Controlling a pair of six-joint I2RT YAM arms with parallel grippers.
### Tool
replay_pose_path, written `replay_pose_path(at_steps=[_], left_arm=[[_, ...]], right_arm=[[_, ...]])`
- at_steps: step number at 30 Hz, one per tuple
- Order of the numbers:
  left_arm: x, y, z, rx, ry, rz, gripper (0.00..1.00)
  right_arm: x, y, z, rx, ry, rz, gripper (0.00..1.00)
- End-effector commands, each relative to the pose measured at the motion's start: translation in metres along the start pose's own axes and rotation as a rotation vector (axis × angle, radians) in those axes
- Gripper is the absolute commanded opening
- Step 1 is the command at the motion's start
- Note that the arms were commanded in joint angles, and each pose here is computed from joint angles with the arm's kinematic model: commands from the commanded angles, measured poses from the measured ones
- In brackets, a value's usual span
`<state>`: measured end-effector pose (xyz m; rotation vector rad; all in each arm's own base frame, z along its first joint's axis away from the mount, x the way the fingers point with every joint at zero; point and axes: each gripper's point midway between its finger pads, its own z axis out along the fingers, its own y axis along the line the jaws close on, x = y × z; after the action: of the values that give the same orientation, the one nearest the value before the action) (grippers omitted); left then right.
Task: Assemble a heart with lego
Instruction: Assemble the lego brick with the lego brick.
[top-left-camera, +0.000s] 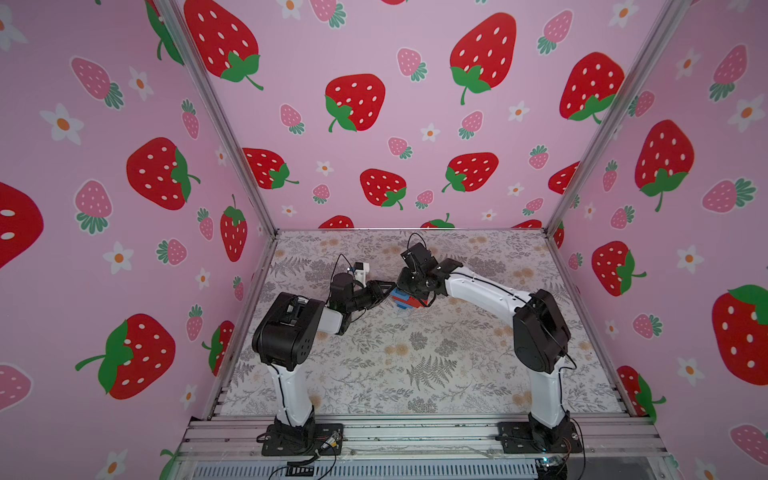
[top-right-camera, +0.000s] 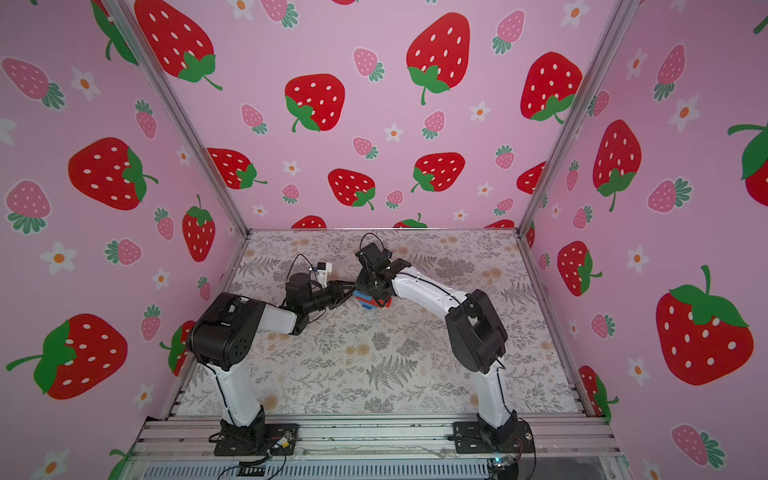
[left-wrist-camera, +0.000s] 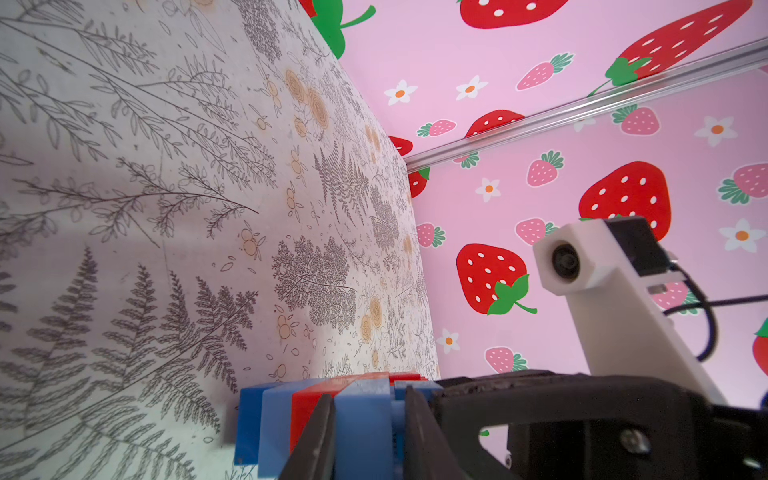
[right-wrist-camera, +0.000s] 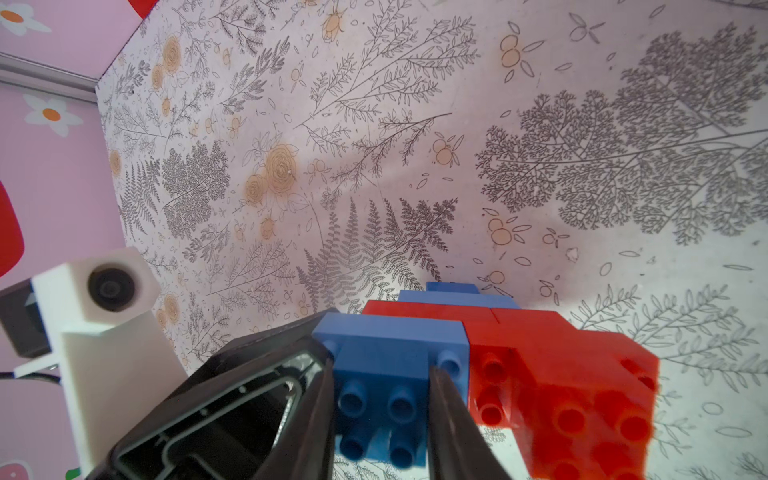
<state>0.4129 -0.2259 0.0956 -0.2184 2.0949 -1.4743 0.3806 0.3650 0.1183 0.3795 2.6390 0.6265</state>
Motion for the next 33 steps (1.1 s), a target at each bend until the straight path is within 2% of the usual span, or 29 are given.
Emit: replay_pose_path(at_steps=[1, 4, 10, 17, 33], left_arm=[[0.057, 0.056, -0.001, -0.175, 0.162, -0.111, 0.09], [0.057, 0.059, -0.003, -0.189, 0.165, -0.105, 0.09], [0.054, 0.06, -0.004, -0.187, 0.164, -0.107, 0.08], [0.052, 0.06, -0.004, -0.198, 0.166, -0.106, 0.08], [0.051, 0.058, -0.006, -0.203, 0.178, -0.093, 0.07]], right_arm=[[0.021, -0.033, 0.021, 0.106, 0.064, -0.001, 0.33], [0.014, -0.027, 0.013, 0.087, 0.041, -0.006, 0.41], [-0.007, -0.012, -0.02, 0.041, -0.033, -0.032, 0.51], [-0.023, -0.025, -0.045, 0.067, -0.099, -0.053, 0.52], [0.001, -0.033, -0.007, 0.105, 0.025, -0.095, 0.48]])
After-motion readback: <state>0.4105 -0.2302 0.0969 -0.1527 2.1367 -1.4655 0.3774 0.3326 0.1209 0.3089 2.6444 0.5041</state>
